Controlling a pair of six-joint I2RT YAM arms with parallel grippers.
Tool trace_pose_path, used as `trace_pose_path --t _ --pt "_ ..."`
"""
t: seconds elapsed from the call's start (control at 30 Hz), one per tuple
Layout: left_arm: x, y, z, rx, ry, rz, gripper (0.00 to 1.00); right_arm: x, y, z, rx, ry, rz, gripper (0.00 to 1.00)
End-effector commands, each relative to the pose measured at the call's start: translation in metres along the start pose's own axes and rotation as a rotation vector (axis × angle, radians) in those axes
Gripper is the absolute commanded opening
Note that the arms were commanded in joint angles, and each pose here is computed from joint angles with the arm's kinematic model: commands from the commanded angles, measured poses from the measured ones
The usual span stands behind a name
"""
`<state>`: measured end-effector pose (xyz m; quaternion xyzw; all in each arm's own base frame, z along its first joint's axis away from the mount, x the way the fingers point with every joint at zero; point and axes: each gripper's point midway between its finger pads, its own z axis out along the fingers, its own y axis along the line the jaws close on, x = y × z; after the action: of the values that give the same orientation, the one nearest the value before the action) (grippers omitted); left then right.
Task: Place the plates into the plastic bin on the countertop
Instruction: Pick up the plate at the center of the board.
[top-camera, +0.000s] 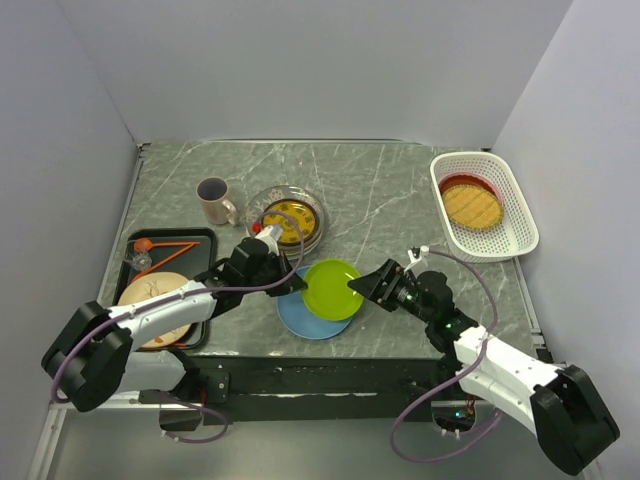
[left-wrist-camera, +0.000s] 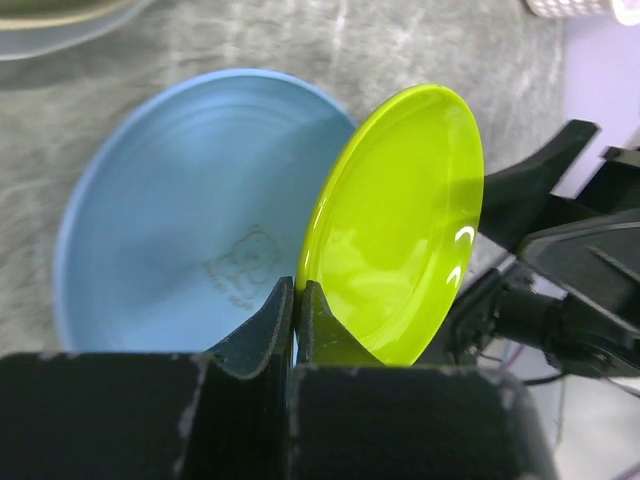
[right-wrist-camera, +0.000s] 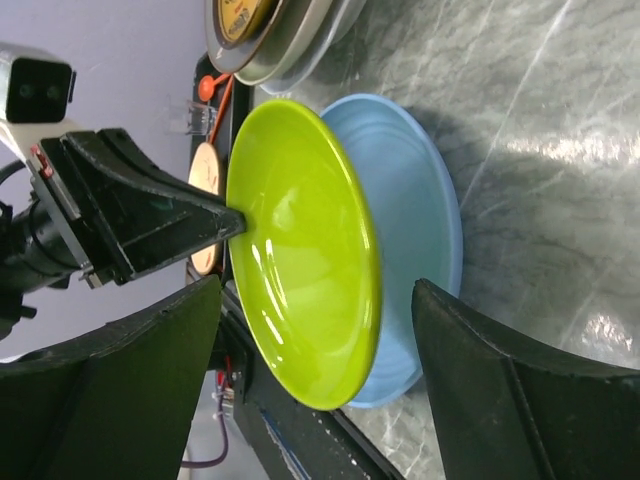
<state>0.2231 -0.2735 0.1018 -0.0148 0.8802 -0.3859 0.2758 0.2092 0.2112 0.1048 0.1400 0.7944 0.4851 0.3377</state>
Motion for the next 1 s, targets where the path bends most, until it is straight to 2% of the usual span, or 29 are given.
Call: trace_pose_path --t 0.0,0.17,0.33,0.37,0.4,0.47,0.5,0.53,0.97 --pt "-0.023 -0.052 0.000 0.182 -0.031 0.017 0.01 0.000 0.007 -0.005 -0.046 -0.021 0.010 0.82" --pt "-0.024 -0.056 0.003 0.199 -0.024 0.011 0.01 0.002 0.005 -0.006 -0.035 -0.012 0.004 0.80" --pt "-0.019 -0.055 0.004 0.218 -0.018 0.003 0.01 0.002 0.010 -0.004 -0.057 -0.003 0.005 0.72" --pt "-0.018 -0.055 0.004 0.217 -0.015 0.007 0.01 0.001 0.012 -0.004 -0.063 -0.001 0.000 0.66" --pt "-0.019 -0.055 0.004 0.216 -0.016 0.008 0.01 0.001 0.015 -0.003 -0.074 0.003 -0.006 0.49" --pt "-0.018 -0.054 0.003 0.210 -0.012 0.012 0.01 0.000 0.016 -0.002 -0.079 0.000 -0.004 0.29" --pt "-0.018 -0.053 0.003 0.207 -0.014 0.013 0.01 -0.001 0.019 -0.001 -0.089 -0.003 -0.004 0.12" --pt "-0.019 -0.054 0.002 0.206 -0.019 0.014 0.01 -0.001 0.019 -0.001 -0.090 -0.002 -0.004 0.01" --pt "-0.024 -0.046 -0.010 0.152 -0.055 0.023 0.02 -0.005 0.023 0.003 -0.092 -0.002 -0.012 0.00"
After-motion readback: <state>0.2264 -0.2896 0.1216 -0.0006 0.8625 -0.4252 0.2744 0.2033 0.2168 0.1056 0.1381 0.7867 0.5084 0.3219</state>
